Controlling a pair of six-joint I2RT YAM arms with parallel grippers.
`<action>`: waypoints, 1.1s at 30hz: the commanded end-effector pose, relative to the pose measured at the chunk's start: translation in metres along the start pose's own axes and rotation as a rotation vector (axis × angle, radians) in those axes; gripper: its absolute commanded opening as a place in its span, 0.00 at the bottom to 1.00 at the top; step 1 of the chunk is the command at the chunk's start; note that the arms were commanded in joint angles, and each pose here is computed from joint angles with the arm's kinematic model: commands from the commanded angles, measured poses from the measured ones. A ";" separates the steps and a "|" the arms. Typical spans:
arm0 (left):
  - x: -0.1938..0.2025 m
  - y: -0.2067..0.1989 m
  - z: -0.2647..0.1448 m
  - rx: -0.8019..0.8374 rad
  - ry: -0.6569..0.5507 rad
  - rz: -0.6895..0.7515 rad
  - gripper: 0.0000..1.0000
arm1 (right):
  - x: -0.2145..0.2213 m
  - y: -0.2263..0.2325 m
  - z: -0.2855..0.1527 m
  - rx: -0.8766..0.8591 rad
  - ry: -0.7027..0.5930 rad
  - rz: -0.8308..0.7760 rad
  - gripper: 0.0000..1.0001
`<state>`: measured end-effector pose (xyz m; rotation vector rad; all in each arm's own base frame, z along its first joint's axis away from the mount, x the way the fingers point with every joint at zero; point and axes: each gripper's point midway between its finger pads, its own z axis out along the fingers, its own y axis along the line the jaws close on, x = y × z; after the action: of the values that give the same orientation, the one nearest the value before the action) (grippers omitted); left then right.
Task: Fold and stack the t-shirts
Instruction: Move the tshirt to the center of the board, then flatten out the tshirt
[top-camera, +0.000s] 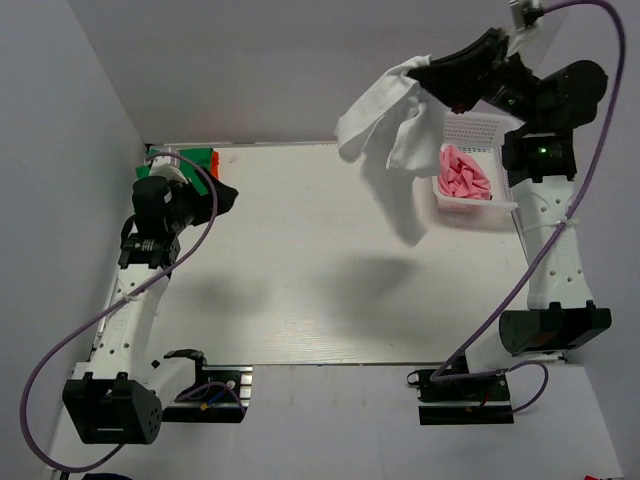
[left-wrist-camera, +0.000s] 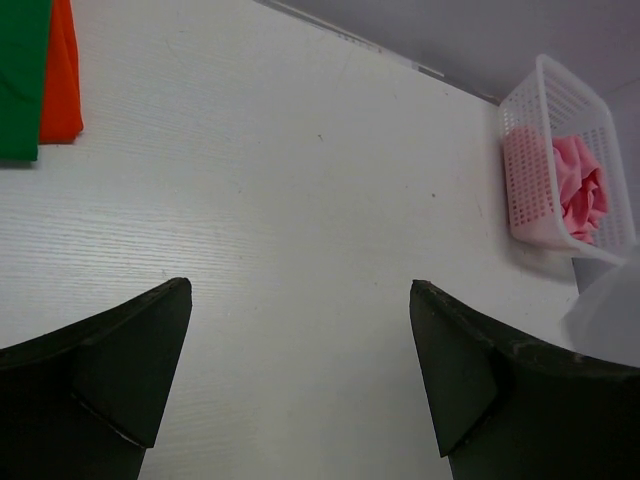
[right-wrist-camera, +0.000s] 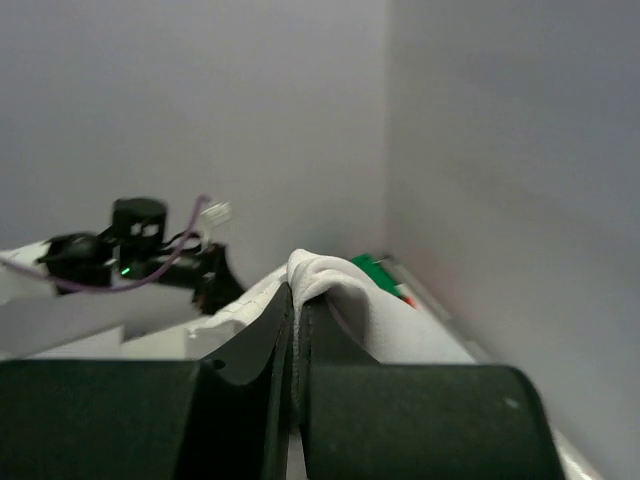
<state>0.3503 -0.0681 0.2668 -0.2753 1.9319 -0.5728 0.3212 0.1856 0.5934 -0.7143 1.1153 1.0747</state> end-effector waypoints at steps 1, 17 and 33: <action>-0.001 -0.006 -0.016 0.006 -0.021 -0.029 1.00 | 0.008 0.050 0.008 -0.214 0.042 0.004 0.00; 0.090 0.050 -0.003 -0.217 0.218 -0.259 1.00 | 0.362 -0.115 -0.142 0.851 0.554 0.386 0.90; 0.244 0.054 -0.025 -0.392 0.635 -0.170 1.00 | 0.452 0.016 -0.174 0.787 0.833 0.617 0.90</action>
<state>0.2617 -0.1327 0.0753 -0.4713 2.5577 -0.5758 0.2950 0.1727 0.1090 -0.1176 2.3891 0.6919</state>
